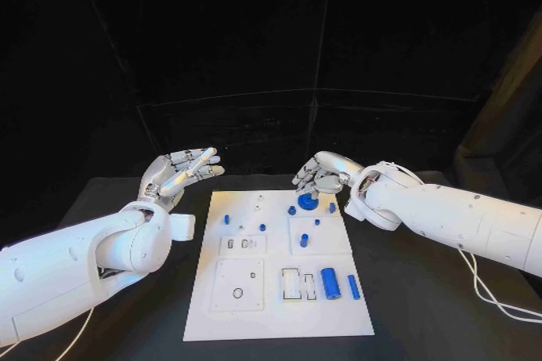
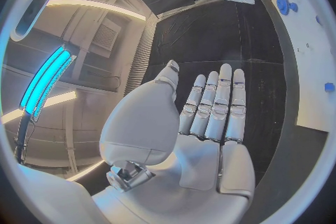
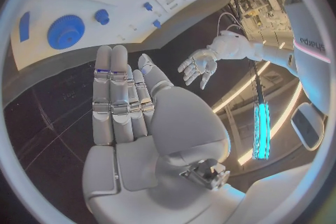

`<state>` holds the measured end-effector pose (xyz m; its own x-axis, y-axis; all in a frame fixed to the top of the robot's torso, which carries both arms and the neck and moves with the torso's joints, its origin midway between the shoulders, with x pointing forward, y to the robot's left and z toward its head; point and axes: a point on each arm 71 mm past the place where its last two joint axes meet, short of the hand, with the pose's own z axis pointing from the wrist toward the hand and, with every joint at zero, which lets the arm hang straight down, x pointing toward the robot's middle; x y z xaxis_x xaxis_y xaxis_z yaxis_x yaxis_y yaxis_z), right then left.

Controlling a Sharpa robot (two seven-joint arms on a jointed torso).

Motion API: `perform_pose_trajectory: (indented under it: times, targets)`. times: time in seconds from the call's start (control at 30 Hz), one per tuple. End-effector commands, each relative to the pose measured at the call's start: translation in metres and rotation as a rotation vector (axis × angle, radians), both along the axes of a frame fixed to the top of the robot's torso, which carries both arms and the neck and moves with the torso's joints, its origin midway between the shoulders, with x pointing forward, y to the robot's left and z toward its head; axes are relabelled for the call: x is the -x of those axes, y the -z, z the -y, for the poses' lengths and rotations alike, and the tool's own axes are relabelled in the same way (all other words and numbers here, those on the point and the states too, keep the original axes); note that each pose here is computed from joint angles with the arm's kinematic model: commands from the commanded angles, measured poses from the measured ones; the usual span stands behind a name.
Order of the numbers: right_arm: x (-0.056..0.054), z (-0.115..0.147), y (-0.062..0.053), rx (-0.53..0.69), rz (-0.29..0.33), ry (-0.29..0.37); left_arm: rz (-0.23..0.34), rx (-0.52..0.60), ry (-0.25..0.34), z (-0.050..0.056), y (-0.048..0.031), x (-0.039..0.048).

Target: Assemble the parts on the task board

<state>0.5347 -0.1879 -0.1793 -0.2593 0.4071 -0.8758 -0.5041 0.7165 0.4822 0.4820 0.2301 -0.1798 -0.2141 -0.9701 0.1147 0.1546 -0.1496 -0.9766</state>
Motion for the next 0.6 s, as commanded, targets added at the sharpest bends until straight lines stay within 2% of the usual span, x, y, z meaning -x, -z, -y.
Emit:
perform_pose_trajectory:
  times: [0.03, 0.3, 0.6]
  targets:
    - [0.000, -0.006, 0.004, 0.302, 0.088, -0.008, 0.015, 0.003, 0.055, 0.007, -0.0031, 0.0056]
    - [0.001, -0.018, -0.001, 0.432, 0.136, -0.010, 0.007, 0.019, 0.097, 0.015, -0.0067, 0.0162]
    - [0.001, -0.024, -0.004, 0.471, 0.149, -0.012, 0.001, 0.024, 0.112, 0.017, -0.0080, 0.0199]
